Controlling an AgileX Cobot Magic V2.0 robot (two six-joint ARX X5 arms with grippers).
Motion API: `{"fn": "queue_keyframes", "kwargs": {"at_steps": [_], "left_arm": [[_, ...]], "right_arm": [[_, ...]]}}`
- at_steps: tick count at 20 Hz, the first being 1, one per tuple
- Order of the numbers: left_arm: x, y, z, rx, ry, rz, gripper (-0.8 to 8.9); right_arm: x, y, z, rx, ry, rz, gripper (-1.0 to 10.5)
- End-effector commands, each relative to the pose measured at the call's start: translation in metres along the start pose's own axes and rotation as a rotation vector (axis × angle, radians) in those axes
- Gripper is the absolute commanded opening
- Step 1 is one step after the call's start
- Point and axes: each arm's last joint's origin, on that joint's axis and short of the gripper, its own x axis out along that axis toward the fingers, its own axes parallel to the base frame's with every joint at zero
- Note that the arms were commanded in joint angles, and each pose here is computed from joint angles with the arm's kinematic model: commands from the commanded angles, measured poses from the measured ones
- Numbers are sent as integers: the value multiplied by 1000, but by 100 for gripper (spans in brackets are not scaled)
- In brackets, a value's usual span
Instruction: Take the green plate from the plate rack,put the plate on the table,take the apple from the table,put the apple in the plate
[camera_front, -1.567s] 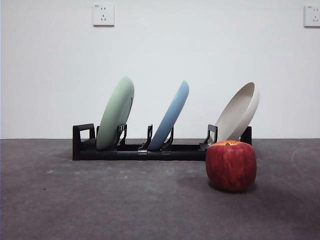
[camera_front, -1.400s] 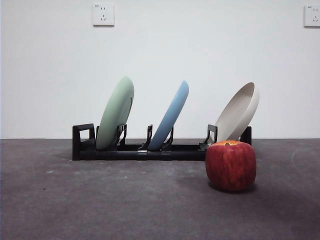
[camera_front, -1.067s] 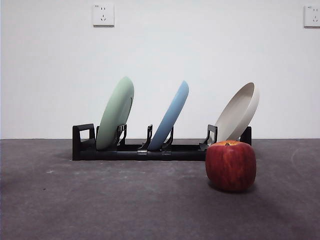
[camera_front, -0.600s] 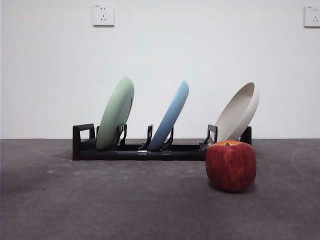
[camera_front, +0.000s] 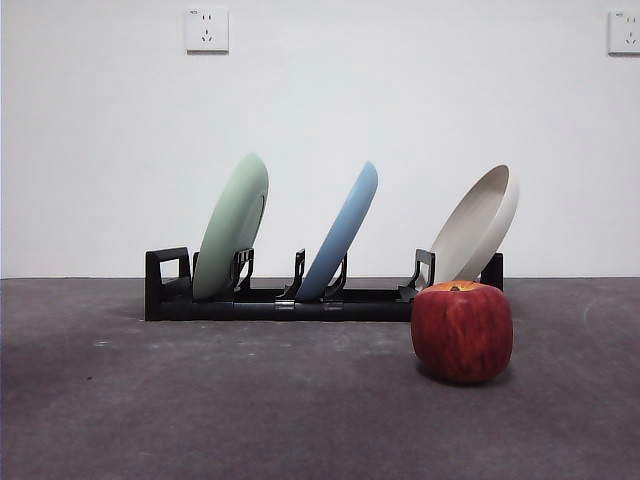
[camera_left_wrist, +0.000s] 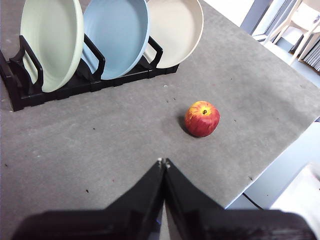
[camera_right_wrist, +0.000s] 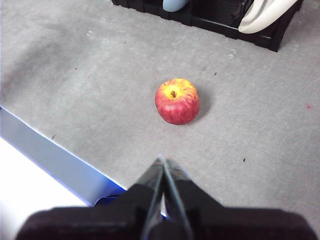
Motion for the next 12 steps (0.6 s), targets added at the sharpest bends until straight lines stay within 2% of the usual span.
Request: {"fn": "queue_keyframes", "kwargs": {"at_steps": [1,3,4,5,6,12], "left_arm": [[0,0,0,19,-4,-3,106],[0,0,1,15,-4,3,477],[0,0,1,17,-6,3,555],[0,0,1,14,-8,3,555],[0,0,2,14,-12,3,555],[4,5,18,33,-54,6,555]], "right_arm": [[0,0,1,-15,-5,0,39],[0,0,1,-5,-6,-1,334],[0,0,1,3,-8,-1,531],[0,0,1,4,-8,-2,642],[0,0,1,7,-8,-1,663],[0,0,2,8,-11,-2,661]]}}
